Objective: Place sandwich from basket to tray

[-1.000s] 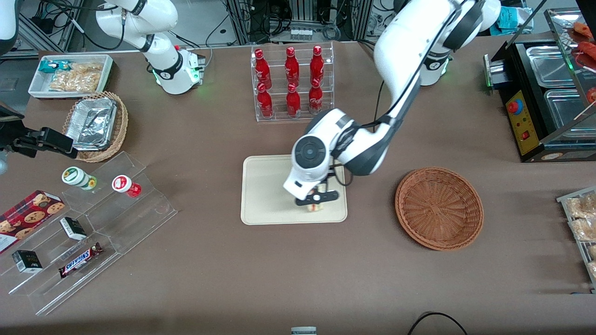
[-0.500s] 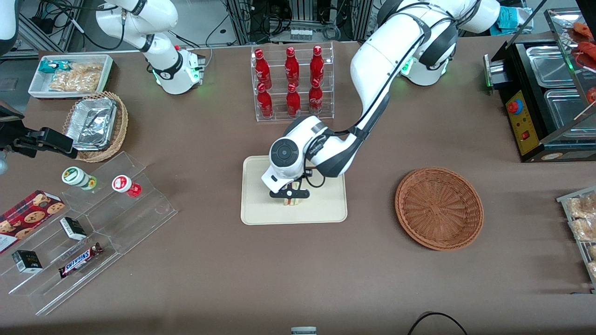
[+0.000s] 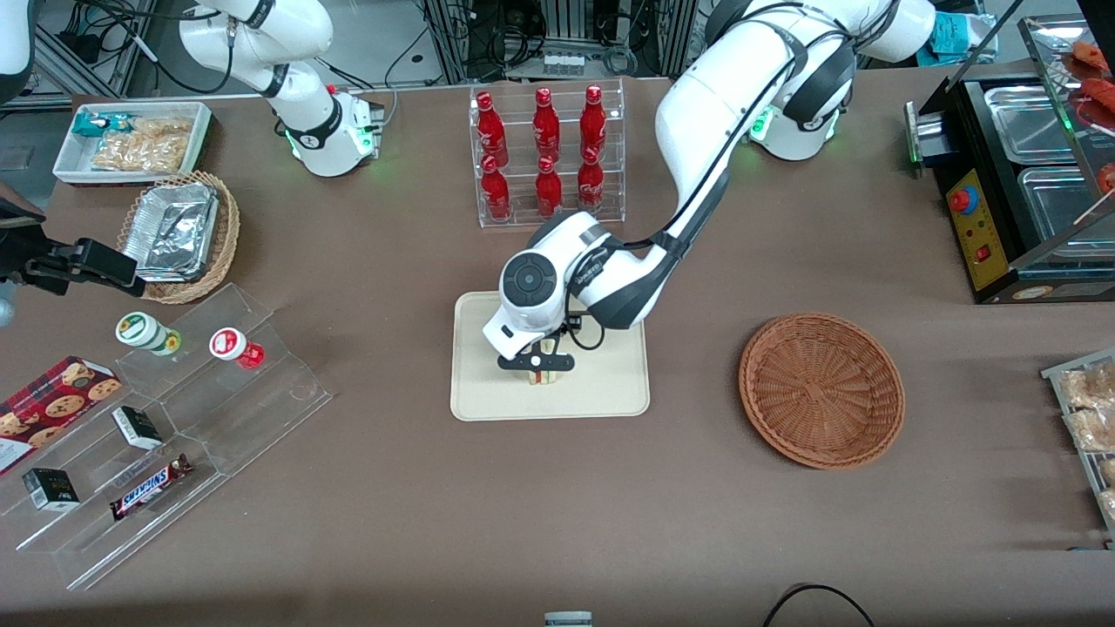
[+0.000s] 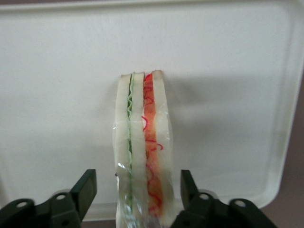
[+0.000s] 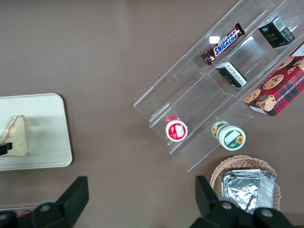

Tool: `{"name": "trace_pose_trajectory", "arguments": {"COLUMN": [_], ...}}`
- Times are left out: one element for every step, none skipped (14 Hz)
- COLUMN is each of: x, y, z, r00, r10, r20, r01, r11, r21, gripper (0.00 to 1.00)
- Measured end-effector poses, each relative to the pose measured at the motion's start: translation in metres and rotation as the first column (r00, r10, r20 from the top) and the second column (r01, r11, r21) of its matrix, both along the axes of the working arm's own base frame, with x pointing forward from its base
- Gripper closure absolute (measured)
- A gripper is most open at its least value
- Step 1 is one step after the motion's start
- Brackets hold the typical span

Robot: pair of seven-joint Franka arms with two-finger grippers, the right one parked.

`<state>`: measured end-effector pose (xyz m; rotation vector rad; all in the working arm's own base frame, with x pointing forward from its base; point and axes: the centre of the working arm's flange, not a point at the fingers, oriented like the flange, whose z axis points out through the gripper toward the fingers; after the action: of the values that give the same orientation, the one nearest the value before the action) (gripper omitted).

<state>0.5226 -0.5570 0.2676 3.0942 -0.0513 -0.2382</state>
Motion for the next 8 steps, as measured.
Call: {"name": "trace_pose_trajectory", "arguments": {"x": [0.005, 0.014, 0.027, 0.043, 0.06, 0.074, 0.084, 0.089], "y": [0.005, 0.016, 0.035, 0.061, 0.093, 0.127, 0.16, 0.194], "z": [0.021, 0.044, 0.068, 0.091, 0.113, 0.129, 0.141, 0.151], "r00": [1.0, 1.0, 0.999, 0.997, 0.995, 0.996, 0.997, 0.999], "r10": [0.007, 0.021, 0.046, 0.075, 0.095, 0.092, 0.073, 0.05], "r20": [0.01, 0.019, 0.025, 0.022, 0.015, 0.006, -0.002, -0.011], "r01": [-0.007, -0.021, -0.046, -0.076, -0.095, -0.092, -0.073, -0.05], "r11": [1.0, 1.0, 0.999, 0.997, 0.995, 0.995, 0.996, 0.997], "r21": [0.0, 0.001, 0.008, 0.021, 0.033, 0.041, 0.047, 0.05], "gripper": [0.06, 0.0, 0.0, 0.0, 0.0, 0.0, 0.0, 0.0]}}
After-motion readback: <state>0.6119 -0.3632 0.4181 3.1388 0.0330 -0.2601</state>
